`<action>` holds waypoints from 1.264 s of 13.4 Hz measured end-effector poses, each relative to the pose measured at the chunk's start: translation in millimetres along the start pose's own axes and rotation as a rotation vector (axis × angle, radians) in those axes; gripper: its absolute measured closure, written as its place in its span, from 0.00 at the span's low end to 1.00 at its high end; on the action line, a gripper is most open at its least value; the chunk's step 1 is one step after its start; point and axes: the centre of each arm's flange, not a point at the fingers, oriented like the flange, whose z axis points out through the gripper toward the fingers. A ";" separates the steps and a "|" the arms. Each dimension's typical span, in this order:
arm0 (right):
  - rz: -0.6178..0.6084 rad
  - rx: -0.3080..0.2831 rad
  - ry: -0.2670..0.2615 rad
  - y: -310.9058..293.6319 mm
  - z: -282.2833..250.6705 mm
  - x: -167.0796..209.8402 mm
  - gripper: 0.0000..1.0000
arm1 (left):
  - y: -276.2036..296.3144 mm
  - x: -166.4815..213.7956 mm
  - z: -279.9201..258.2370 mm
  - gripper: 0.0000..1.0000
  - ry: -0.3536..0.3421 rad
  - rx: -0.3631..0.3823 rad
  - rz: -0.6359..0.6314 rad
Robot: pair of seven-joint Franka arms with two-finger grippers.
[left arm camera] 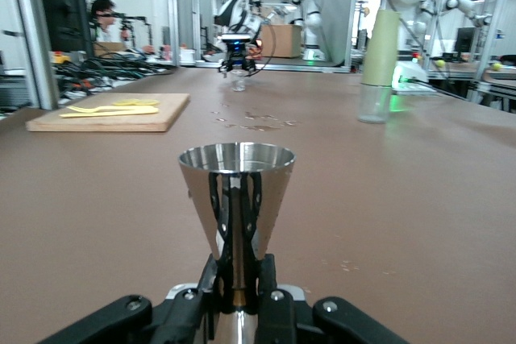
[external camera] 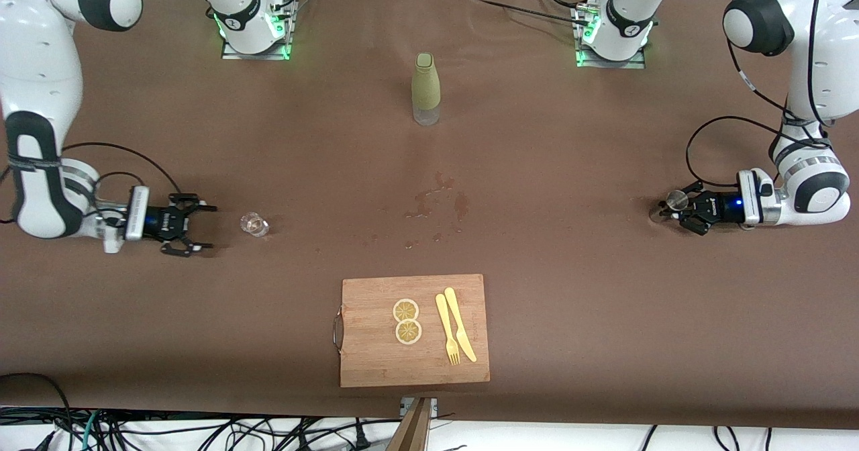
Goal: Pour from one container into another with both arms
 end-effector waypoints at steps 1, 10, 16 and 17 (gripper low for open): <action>0.034 -0.003 -0.034 3.9 -19.7 22.7 0.00 | -1.9 -0.9 -0.5 0.79 -0.001 0.016 0.001; 0.524 -0.085 -0.496 3.6 -105.8 271.4 0.00 | 4.0 -13.0 -8.8 0.42 -0.005 0.050 -0.023; 1.011 -0.334 -0.762 -38.3 -100.3 360.3 0.00 | 18.8 14.4 -70.3 0.00 -0.112 0.009 -0.080; 1.062 -0.384 -0.811 -41.7 -94.3 371.8 0.00 | 18.1 31.5 -82.3 0.00 -0.148 -0.008 -0.109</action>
